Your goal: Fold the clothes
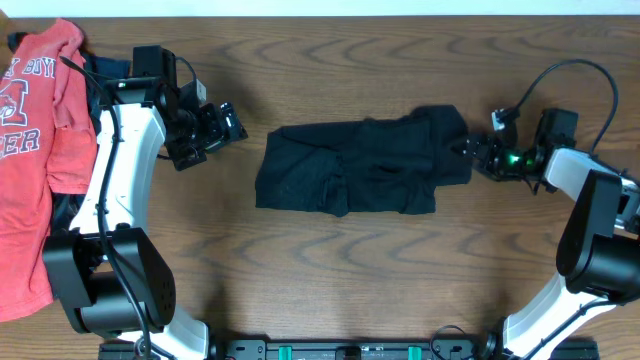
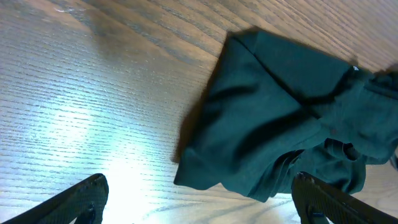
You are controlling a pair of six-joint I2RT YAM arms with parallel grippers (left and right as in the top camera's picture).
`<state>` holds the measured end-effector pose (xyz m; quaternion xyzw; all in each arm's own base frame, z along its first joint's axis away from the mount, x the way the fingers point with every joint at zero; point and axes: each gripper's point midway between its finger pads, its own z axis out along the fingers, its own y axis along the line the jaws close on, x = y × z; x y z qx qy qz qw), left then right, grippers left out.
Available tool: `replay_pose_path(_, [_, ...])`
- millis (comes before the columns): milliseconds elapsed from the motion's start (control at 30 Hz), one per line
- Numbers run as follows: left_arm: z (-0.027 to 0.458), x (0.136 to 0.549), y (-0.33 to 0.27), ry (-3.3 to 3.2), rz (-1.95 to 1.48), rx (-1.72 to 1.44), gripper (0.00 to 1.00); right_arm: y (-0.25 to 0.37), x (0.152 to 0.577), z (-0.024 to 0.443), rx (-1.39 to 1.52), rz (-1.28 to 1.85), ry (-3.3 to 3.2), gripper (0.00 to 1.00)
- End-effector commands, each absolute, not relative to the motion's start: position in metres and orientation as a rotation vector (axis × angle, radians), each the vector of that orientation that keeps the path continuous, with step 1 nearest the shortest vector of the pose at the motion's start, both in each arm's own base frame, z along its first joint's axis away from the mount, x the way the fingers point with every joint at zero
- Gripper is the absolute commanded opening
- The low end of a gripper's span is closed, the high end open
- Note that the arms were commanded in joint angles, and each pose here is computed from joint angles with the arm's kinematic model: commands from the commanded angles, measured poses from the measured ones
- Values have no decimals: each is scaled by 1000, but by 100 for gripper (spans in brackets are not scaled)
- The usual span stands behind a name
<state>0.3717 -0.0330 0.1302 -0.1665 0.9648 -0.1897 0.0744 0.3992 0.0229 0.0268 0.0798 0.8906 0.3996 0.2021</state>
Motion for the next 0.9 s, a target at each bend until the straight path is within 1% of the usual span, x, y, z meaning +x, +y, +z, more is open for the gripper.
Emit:
replay_pose_path(0, [142,373,-32,2866,-574,-466,95,17,389,-1,217,1021,2572,99])
replay_pose_path(167, [142,374,-32,2859,-573,-456,96,26,388,-1,190,1031,2584,99])
replay_pose_path(367, [142,374,-32,2860,-572,-452,95,56,387,-7,114,986,2644,99])
replay_pose_path(533, [142,375,-32,2860,-572,-452,95,73,387,-16,152,905,2708,99])
replay_pose_path(733, [142,374,-32,2860,-572,-452,95,77,382,-25,262,851,2772,99])
replay_pose_path(767, [142,374,-32,2860,-572,-452,95,76,382,-27,271,850,2776,95])
replay_pose_path(800, [142,374,-32,2860,-572,-452,95,76,380,-28,276,850,2784,82])
replay_pose_path(833, [142,374,-32,2860,-572,-452,95,76,379,-31,282,844,2793,55])
replay_pose_path(867, [142,374,-32,2861,-572,-452,95,74,377,-34,291,833,2806,38])
